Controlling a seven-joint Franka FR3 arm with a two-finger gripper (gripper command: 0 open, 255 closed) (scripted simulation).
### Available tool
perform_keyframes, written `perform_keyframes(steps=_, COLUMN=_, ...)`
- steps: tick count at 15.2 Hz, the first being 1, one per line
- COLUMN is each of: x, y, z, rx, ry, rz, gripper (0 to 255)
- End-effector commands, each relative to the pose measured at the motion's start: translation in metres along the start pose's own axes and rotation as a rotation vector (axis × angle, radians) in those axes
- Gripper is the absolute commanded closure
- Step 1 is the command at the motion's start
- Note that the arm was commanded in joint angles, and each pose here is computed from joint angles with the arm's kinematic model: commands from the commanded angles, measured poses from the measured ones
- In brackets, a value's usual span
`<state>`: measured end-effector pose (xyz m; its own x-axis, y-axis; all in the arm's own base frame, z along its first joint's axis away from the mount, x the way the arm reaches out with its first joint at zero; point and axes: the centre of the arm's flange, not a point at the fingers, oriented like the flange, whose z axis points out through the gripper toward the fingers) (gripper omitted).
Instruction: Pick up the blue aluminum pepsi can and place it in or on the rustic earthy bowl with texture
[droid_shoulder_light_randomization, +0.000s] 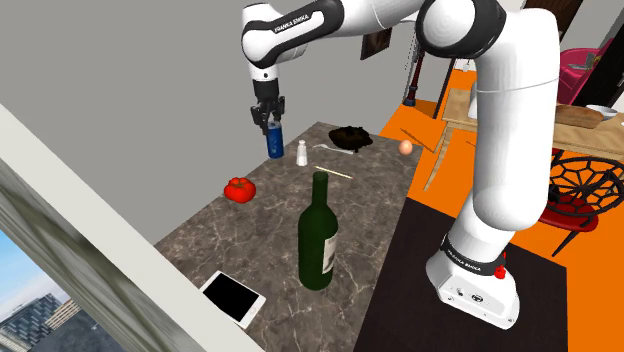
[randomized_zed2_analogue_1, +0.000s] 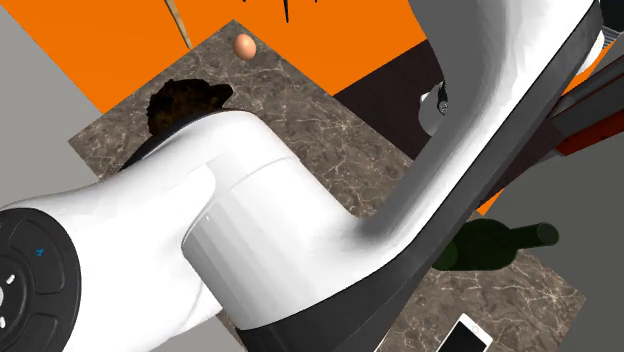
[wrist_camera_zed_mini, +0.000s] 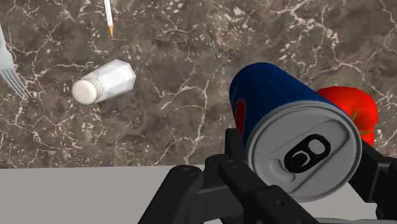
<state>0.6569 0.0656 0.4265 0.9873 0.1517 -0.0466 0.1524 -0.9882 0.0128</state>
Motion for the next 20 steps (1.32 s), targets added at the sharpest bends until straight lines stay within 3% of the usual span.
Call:
perform_keyframes(steps=1, x=0.000, y=0.000, z=-0.011, rx=0.000, ry=0.000, rz=0.000, gripper=255)
perform_keyframes(steps=6, x=-0.001, y=0.000, z=-0.032, rx=0.000, ry=0.000, rz=0.000, gripper=255)
perform_keyframes(steps=20, x=-0.051, y=0.177, z=-0.046, rx=0.000, ry=0.000, rz=0.000, gripper=255)
